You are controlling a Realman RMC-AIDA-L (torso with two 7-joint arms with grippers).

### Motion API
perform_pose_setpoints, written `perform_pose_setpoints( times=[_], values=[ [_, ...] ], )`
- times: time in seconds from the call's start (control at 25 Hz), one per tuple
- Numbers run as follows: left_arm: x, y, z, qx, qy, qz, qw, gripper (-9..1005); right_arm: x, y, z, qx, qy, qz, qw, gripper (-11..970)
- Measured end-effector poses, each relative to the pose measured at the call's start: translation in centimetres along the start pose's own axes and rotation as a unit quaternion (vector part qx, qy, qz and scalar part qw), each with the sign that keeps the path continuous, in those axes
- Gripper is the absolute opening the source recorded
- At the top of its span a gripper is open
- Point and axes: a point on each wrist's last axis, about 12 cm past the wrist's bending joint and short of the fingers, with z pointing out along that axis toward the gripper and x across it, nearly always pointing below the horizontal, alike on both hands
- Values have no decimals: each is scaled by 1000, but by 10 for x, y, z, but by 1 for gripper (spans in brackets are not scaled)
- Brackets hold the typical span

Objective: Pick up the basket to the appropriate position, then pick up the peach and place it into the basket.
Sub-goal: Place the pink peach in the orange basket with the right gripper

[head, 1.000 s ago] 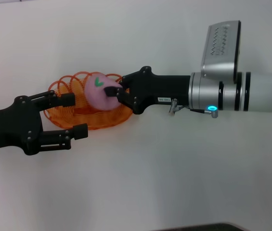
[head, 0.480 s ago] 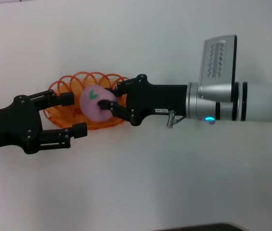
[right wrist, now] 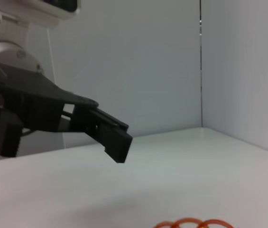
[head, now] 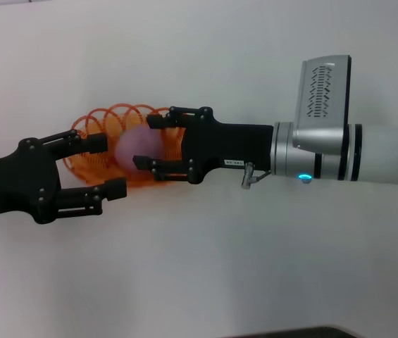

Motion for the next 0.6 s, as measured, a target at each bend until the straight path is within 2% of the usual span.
perform_pose_setpoints(
  times=[0.36, 0.48, 0.6],
  values=[
    [-2, 0, 0, -1, -9, 4, 1000, 879, -4, -1, -13, 7, -42, 14, 999, 858],
    [-3, 0, -1, -3, -11, 5, 1000, 879, -10, -10, -33, 11, -62, 26, 998, 910],
    [-3, 0, -5, -9, -16, 4, 1000, 878, -20, -23, -63, 9, -58, 51, 997, 943]
  ],
)
